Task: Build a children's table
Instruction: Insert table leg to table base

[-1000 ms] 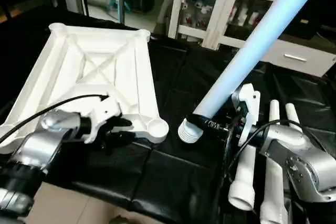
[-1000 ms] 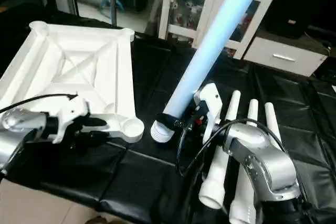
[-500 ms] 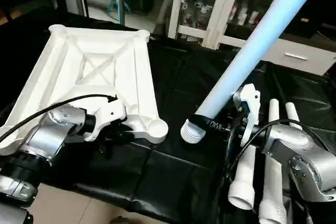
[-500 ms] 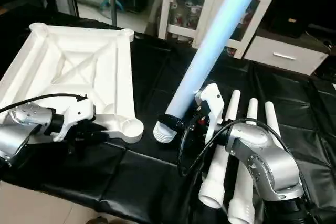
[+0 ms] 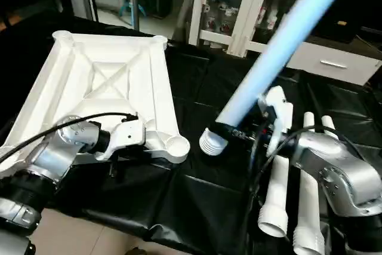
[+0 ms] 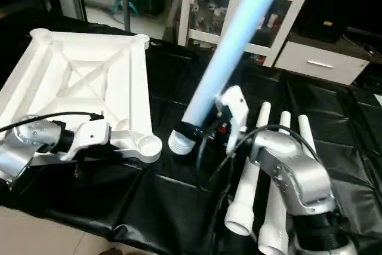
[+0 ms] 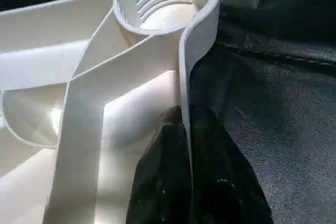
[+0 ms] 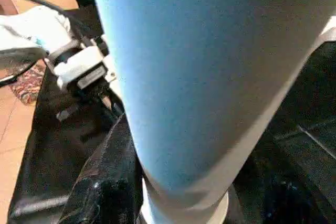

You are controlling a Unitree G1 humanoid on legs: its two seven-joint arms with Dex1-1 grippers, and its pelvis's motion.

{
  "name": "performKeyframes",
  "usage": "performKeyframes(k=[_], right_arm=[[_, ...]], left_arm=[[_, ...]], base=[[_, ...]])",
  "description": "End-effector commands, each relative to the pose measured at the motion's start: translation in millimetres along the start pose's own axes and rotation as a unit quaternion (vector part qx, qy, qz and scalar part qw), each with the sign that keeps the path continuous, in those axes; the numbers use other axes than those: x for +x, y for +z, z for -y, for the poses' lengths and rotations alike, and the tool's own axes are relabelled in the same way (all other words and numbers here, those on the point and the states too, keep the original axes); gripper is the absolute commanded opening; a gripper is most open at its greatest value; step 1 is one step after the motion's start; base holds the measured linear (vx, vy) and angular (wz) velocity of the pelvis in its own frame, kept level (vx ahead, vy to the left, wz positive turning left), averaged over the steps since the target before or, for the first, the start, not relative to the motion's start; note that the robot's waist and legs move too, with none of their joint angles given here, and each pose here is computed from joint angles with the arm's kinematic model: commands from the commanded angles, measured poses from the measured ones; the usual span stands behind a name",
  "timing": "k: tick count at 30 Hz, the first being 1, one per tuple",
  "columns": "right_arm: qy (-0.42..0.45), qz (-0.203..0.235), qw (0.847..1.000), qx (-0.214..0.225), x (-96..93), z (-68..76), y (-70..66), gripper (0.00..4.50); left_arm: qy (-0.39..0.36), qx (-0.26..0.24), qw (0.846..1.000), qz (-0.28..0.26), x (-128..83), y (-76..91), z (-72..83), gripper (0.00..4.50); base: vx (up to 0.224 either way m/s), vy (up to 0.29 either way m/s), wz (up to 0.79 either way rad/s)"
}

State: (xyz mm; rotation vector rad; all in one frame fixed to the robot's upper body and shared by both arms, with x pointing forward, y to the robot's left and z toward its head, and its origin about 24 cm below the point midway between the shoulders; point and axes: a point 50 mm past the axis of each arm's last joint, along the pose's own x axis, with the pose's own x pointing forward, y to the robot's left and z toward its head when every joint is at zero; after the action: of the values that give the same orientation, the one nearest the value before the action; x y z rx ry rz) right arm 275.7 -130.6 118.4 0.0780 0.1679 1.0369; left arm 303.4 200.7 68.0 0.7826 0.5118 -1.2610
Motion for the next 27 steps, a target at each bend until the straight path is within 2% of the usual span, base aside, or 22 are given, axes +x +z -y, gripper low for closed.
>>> performKeyframes(k=[1, 2, 3, 5, 6, 11, 18, 23, 27], right_arm=[[-0.012, -0.001, 1.0, -0.006, 2.8, 4.3, 5.1, 1.88], [-0.012, -0.001, 1.0, -0.006, 2.8, 4.3, 5.1, 1.88], [-0.012, -0.007, 1.0, -0.001, 6.5, 5.4, 5.5, 1.88], [-0.011, -0.01, 1.0, 0.0, 7.6, 5.7, 5.3, 1.88], [-0.004, -0.02, 1.0, -0.001, 9.9, 5.4, 3.6, 1.88], [0.008, -0.036, 0.999, -0.004, 16.1, 4.1, 0.6, 1.88], [0.018, -0.059, 0.998, -0.004, 22.1, 3.4, -5.5, 1.88], [0.029, -0.068, 0.997, 0.003, 35.4, 3.3, -9.7, 1.88], [0.037, -0.074, 0.997, 0.005, 43.5, 3.4, -10.5, 1.88]], left_arm=[[-0.046, -0.008, 0.998, -0.033, 23.3, -12.5, 22.3, 0.06], [-0.046, -0.008, 0.998, -0.033, 23.3, -12.5, 22.3, 0.06], [-0.052, -0.003, 0.999, -0.003, 34.0, -1.5, 26.6, 0.06], [-0.053, -0.002, 0.999, 0.003, 37.2, 1.5, 27.7, 0.06], [-0.056, 0.001, 0.998, 0.02, 43.2, 8.8, 28.9, 0.06], [-0.06, 0.0, 0.997, 0.044, 47.9, 18.0, 29.0, 0.06], [-0.076, -0.003, 0.996, 0.043, 47.6, 21.5, 31.6, 0.06], [-0.102, -0.024, 0.993, 0.051, 47.4, 22.7, 37.4, 0.06], [-0.106, -0.019, 0.993, 0.052, 47.2, 24.0, 38.9, 0.06]], base=[[0.0, 0.0, 0.0], [0.0, 0.0, 0.0], [0.0, 0.0, 0.0], [0.0, 0.0, 0.0], [0.0, 0.0, 0.0], [0.0, 0.0, 0.0], [0.0, 0.0, 0.0], [0.0, 0.0, 0.0], [0.0, 0.0, 0.0]])
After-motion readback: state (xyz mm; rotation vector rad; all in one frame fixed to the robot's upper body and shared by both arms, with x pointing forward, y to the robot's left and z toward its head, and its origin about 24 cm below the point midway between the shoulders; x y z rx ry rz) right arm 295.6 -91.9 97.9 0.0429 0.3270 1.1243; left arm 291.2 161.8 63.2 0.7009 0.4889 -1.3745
